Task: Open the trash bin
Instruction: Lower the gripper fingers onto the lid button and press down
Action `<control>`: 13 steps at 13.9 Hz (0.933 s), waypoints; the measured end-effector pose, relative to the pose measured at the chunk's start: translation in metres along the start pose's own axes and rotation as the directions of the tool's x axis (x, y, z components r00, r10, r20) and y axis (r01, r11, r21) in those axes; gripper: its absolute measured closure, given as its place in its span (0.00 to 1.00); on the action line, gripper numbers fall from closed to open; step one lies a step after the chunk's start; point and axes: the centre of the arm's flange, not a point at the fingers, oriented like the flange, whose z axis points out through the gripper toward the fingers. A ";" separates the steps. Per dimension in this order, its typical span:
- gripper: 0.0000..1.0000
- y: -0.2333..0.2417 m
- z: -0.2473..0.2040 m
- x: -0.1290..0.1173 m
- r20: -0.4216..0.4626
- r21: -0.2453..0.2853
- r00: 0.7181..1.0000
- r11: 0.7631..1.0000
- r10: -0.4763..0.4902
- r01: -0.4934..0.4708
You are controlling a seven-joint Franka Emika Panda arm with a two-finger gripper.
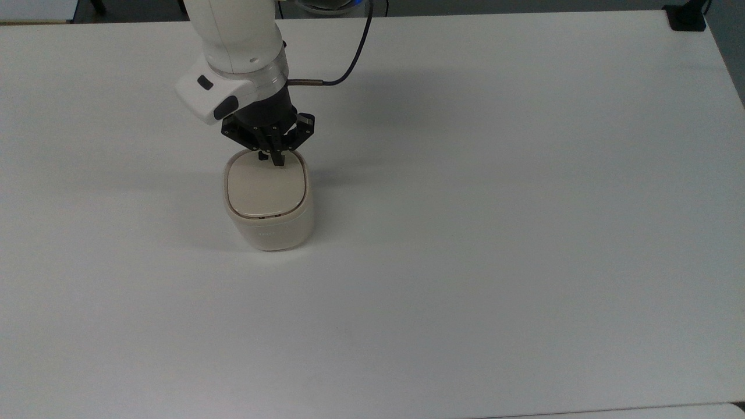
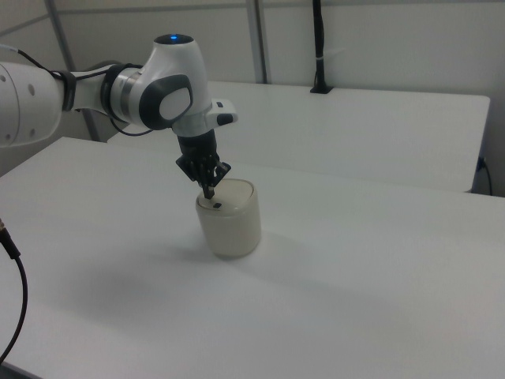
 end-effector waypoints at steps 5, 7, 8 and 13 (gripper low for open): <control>0.99 0.000 0.010 0.000 0.015 0.006 1.000 1.000 -0.005 0.005; 0.99 0.000 0.010 0.000 0.016 0.006 1.000 1.000 -0.015 0.015; 0.99 0.000 0.011 0.000 0.016 0.006 1.000 1.000 -0.021 0.021; 0.99 0.003 0.011 0.000 0.014 0.025 1.000 1.000 -0.013 0.012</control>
